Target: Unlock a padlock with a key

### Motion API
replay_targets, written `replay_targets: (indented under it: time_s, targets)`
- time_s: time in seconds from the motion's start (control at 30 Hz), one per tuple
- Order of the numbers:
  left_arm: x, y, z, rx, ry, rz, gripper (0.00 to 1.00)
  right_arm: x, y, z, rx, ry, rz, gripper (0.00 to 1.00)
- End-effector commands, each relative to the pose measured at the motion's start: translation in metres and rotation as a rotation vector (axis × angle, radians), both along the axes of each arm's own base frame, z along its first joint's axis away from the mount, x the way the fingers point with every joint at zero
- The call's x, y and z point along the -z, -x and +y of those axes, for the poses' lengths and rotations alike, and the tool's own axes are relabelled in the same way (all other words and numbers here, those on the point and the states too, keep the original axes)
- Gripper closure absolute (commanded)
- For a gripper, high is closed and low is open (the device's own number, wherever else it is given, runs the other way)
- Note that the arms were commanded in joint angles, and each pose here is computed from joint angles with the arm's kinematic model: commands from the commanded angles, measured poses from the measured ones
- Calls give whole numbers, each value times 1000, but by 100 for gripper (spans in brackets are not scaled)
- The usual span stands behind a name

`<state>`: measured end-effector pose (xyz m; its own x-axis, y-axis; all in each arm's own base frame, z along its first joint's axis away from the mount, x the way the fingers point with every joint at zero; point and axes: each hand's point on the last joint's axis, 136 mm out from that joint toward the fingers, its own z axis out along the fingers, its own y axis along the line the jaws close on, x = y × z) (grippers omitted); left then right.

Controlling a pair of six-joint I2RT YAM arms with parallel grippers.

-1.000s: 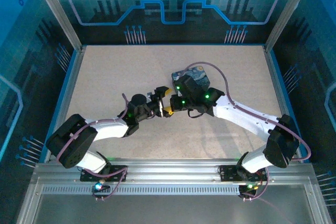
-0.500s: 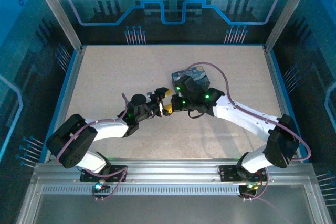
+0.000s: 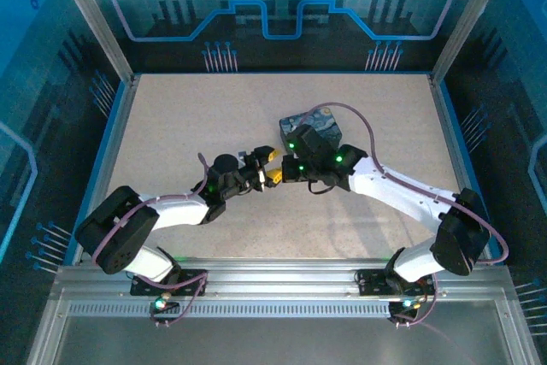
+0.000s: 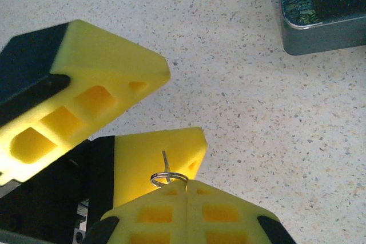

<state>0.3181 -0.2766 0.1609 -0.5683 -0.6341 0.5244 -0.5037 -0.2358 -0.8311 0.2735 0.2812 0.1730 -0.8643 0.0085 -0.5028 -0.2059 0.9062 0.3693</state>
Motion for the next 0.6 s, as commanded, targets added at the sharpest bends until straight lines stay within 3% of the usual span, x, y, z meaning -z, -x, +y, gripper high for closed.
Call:
replay_targets:
  time_s: [0.0,0.23,0.57]
  targets:
    - [-3,2,3,-21,25,13,50,-2,6,-3,14,-1,-2,100]
    - [-3,2,3,-20,24,12,62,1,7,-3,13,-6,7,100]
    - [-5,1,1,-13,18,1,87,-1,6,-5,25,-10,2,100]
